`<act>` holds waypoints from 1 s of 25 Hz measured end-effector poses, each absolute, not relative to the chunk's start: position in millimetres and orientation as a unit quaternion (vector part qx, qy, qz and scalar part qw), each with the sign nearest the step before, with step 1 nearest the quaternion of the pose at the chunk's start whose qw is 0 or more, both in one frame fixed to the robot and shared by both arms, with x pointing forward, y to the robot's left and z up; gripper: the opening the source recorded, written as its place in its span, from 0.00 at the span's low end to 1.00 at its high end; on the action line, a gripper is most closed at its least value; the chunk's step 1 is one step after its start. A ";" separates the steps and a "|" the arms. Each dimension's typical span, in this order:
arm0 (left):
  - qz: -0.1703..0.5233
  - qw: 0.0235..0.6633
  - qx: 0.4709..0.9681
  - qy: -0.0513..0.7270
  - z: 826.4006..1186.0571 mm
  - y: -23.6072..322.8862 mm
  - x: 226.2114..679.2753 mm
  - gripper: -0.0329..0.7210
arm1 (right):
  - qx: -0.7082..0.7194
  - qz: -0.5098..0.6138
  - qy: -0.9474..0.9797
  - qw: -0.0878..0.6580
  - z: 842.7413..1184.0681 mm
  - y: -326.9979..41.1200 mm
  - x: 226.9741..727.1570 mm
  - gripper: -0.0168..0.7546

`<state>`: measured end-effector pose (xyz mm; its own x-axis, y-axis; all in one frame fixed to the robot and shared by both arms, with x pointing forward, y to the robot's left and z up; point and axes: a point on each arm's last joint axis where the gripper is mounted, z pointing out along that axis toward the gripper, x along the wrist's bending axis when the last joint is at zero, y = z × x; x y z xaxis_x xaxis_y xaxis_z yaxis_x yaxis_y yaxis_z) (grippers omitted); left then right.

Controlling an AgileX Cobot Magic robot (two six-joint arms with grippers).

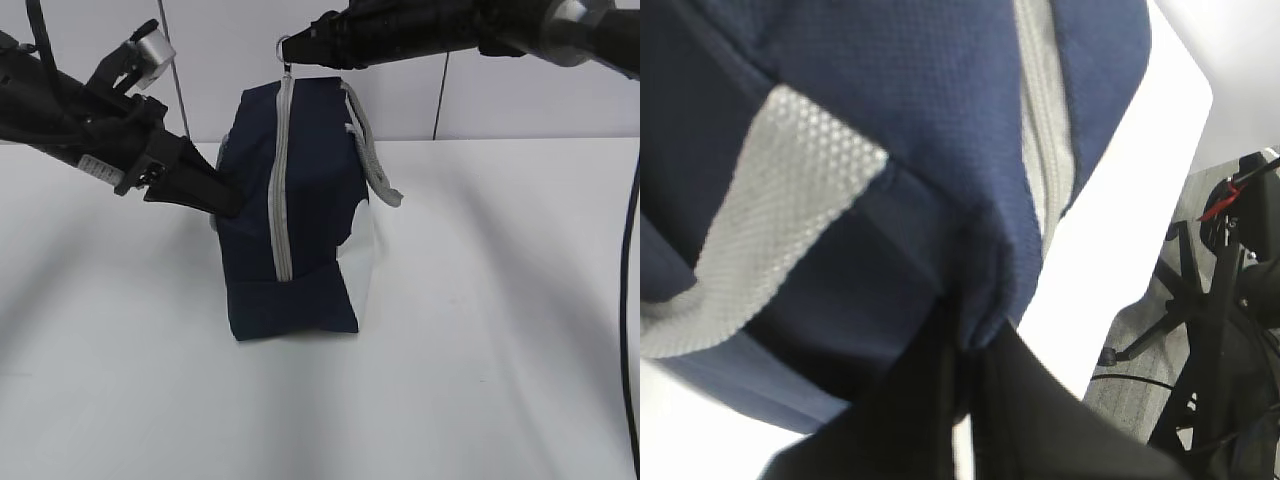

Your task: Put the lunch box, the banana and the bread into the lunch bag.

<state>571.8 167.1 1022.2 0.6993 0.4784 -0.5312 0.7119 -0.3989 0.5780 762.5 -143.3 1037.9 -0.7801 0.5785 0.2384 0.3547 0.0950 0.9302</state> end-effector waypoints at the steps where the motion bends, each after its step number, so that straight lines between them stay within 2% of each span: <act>1: -0.142 0.411 0.825 0.360 1022.0 167.3 571.5 0.05 | 0.320 0.594 0.732 0.092 1032.0 -143.5 767.1 0.00; 16: -0.144 0.407 0.827 0.359 1021.5 167.6 570.8 0.05 | 0.351 0.605 0.705 0.120 979.0 -145.9 806.8 0.00; 25: -0.145 0.405 0.827 0.362 1022.6 167.7 571.2 0.06 | 0.350 0.607 0.703 0.121 979.0 -146.8 807.8 0.00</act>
